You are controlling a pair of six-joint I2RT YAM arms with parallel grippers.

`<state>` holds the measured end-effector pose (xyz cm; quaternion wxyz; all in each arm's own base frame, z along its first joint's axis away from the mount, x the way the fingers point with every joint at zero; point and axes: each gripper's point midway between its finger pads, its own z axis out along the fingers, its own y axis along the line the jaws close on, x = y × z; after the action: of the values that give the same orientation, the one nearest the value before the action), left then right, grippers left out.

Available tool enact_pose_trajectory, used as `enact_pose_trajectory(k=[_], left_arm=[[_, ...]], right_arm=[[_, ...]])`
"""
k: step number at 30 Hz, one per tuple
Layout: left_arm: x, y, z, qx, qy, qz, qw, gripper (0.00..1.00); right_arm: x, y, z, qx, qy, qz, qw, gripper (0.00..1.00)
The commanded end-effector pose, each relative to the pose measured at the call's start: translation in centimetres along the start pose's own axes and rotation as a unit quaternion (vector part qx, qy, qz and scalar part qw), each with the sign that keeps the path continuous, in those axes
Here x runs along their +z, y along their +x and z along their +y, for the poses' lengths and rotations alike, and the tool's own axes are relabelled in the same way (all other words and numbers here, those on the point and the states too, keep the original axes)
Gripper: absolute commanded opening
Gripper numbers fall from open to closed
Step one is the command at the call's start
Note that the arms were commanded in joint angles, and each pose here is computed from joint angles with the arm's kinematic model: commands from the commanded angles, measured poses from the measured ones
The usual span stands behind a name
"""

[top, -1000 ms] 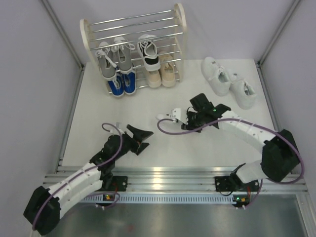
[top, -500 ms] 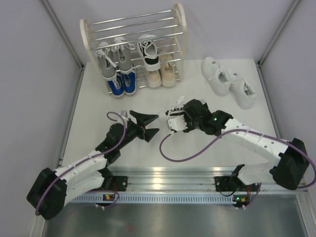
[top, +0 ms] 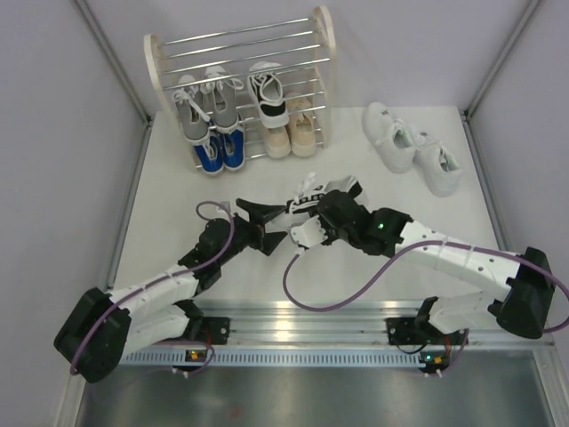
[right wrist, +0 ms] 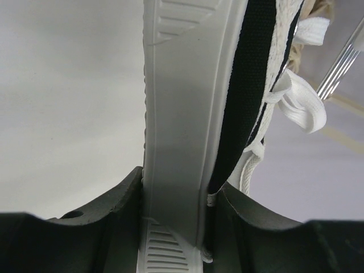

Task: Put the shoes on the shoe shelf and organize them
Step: Pick up the shoe at the center of the board.

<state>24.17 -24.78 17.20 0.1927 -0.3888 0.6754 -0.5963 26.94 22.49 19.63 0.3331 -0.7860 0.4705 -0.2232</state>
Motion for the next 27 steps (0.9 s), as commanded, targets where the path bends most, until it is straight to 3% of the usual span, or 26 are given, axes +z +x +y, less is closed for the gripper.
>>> enact_pose_trajectory(k=[1, 6, 10, 11, 13, 15, 19, 20, 25, 26, 27], left_arm=[[0.7, -0.2, -4.0, -0.01, 0.051, -0.012, 0.999, 0.98], [1.6, -0.6, -4.6, -0.011, 0.055, -0.015, 0.998, 0.93], [1.9, -0.6, -4.9, -0.009, 0.06, -0.014, 0.998, 0.74], [1.9, -0.7, -4.7, -0.005, 0.061, -0.017, 0.998, 0.64], [1.6, -0.8, -4.9, -0.002, 0.077, -0.019, 0.997, 0.25], [1.5, -0.9, -5.0, 0.0, 0.083, -0.018, 0.996, 0.0], [0.5, -0.8, -5.2, 0.038, 0.111, -0.007, 0.993, 0.0], [0.2, -1.2, -5.3, 0.046, 0.121, -0.008, 0.992, 0.0], [-1.2, -3.5, -5.3, 0.121, 0.139, 0.007, 0.983, 0.0], [-1.7, -4.3, -5.3, 0.134, 0.132, 0.02, 0.982, 0.0], [-1.6, -4.6, -5.1, 0.147, 0.125, 0.029, 0.981, 0.0]], right_arm=[[-2.7, -1.7, -5.9, 0.02, 0.095, -0.019, 0.995, 0.0], [-2.6, -2.7, -5.4, 0.012, 0.089, -0.029, 0.996, 0.0], [-2.1, -3.2, -4.4, 0.005, 0.075, -0.034, 0.997, 0.01], [-2.1, -3.3, -4.2, 0.009, 0.073, -0.036, 0.997, 0.03], [-2.1, -3.4, -3.8, 0.009, 0.064, -0.042, 0.997, 0.07], [-2.0, -3.5, -3.4, 0.006, 0.057, -0.043, 0.997, 0.14], [-2.1, -3.5, -2.3, 0.007, 0.035, -0.052, 0.998, 0.37], [-2.5, -3.6, -2.4, 0.011, 0.032, -0.059, 0.998, 0.54], [-6.0, -4.5, -2.0, 0.047, -0.05, -0.18, 0.981, 0.87], [-7.4, -4.3, -1.2, 0.044, -0.08, -0.201, 0.975, 0.99], [-8.3, -4.7, -0.8, 0.051, -0.098, -0.245, 0.963, 1.0]])
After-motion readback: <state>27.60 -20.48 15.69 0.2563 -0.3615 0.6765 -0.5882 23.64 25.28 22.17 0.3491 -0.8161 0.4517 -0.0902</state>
